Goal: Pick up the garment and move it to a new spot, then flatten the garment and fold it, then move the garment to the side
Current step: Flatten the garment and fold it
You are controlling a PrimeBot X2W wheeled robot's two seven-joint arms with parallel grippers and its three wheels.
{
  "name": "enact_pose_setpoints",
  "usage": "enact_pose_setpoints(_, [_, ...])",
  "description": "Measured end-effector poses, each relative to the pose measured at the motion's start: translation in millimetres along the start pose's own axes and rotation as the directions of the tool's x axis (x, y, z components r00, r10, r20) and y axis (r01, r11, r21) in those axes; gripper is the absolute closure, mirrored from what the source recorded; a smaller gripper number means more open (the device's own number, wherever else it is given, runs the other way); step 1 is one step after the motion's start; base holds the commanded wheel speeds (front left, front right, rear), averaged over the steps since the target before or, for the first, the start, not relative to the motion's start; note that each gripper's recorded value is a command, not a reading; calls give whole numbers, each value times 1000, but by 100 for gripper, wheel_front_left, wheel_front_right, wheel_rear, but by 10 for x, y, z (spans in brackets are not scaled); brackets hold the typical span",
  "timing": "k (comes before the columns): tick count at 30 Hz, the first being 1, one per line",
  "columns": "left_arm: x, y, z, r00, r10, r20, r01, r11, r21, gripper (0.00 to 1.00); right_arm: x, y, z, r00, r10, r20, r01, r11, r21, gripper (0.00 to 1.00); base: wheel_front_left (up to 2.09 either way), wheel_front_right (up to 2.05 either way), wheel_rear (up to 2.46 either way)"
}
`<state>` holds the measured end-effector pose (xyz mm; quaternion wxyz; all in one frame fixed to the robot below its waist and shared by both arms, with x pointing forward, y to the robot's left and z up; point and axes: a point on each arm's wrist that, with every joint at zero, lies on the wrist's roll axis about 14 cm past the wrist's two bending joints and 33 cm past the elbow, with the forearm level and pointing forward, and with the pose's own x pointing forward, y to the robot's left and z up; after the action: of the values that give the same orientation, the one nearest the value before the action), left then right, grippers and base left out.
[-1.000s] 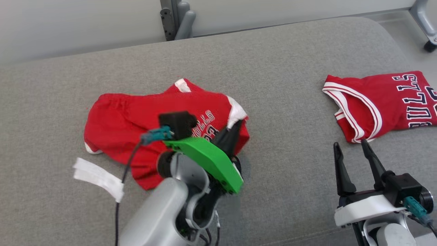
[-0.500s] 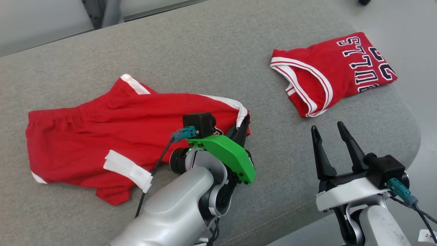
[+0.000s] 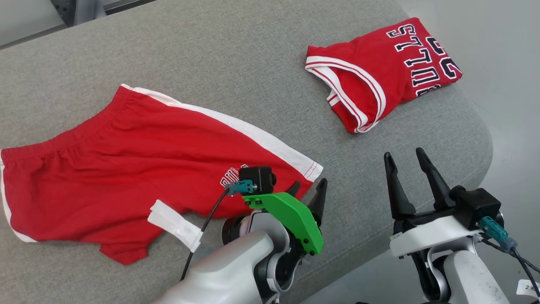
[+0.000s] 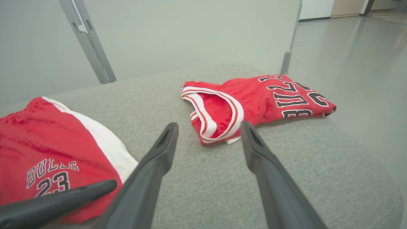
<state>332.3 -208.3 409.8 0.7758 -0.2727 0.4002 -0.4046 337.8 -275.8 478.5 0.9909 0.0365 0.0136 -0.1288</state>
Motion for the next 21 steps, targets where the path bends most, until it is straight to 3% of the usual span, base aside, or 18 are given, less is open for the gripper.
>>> enact_pose_setpoints(5, [-54,-204,72,996,-88,23,87,995,40,0,3,5,14,1000,2,8,-2,1000,0,0,0,0,0])
enact_pose_setpoints(10, [-92,-299,413,983,-129,130,105,979,175,0,-43,-9,48,1000,0,21,0,1000,-10,0,0,0,0])
enact_pose_setpoints(16, [-445,-144,1447,894,-112,433,-60,930,364,0,-181,-34,187,998,-2,68,3,1000,-16,0,0,0,0])
enact_pose_setpoints(21, [-887,67,1536,836,-73,543,-186,894,407,0,-334,-29,285,995,6,101,-2,999,-36,0,0,0,0])
